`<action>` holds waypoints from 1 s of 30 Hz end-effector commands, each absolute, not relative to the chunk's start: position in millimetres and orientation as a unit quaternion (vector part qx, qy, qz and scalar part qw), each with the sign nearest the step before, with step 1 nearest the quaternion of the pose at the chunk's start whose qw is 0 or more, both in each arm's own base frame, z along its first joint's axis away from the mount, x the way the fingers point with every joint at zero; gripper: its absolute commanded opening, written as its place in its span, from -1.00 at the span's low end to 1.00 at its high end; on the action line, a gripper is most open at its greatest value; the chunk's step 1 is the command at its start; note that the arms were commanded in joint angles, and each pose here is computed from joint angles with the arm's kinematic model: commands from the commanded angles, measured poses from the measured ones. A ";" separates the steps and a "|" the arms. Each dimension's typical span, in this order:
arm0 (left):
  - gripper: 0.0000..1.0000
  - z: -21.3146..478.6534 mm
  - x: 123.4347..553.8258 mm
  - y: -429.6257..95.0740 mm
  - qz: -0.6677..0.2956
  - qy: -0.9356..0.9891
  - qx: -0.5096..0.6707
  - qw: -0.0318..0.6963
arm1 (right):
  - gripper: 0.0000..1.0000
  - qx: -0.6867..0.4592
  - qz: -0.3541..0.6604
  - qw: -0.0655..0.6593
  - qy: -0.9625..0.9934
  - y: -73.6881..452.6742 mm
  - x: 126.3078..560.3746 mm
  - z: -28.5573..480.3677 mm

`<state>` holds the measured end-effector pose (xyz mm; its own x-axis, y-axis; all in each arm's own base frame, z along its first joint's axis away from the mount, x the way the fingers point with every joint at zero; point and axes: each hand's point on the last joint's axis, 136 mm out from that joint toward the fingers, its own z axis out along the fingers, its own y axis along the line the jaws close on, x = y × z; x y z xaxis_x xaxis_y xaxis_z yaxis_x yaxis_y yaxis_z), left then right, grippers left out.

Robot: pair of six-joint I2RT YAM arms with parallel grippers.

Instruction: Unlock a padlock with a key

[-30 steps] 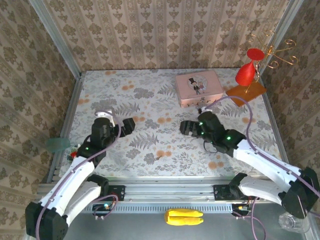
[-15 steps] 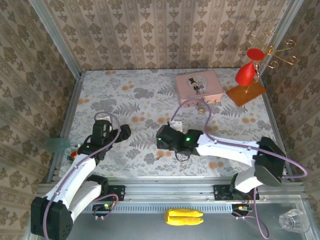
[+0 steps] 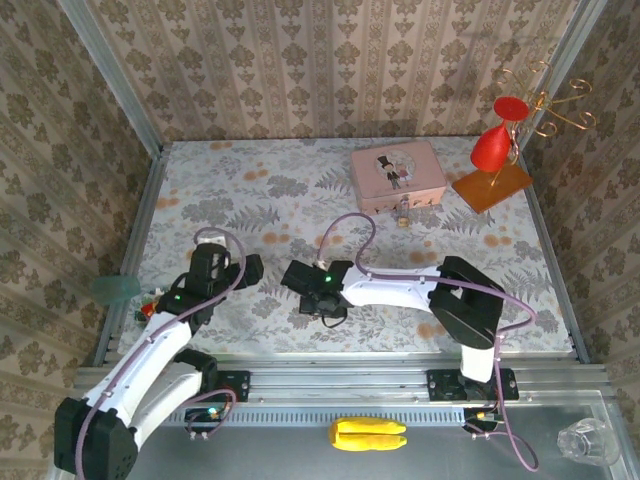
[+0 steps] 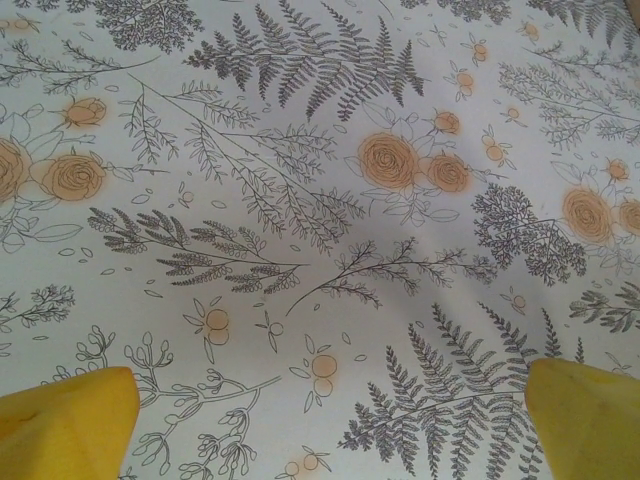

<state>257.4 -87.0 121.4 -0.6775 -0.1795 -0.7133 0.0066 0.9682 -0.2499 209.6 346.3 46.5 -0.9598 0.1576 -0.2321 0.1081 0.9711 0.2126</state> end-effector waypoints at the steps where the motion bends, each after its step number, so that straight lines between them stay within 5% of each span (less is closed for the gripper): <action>1: 1.00 127.4 254.3 -79.3 -0.085 0.908 -0.040 0.408 | -0.09 0.091 0.064 0.095 0.989 335.5 195.7 40.6; 25: 1.00 147.4 245.2 -81.0 -0.066 0.892 -0.015 0.448 | -0.21 0.106 0.011 0.031 0.994 345.4 185.8 10.6; 30: 1.00 149.0 244.5 -80.6 -0.064 0.890 -0.014 0.450 | -0.42 0.131 0.014 0.005 0.991 339.8 179.8 -3.2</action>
<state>245.9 -83.7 140.7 -0.6065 -0.1086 -0.7876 0.0281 0.9871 -0.1578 192.6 353.1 15.4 -0.9749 0.2112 -0.0700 0.2048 0.9748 0.0889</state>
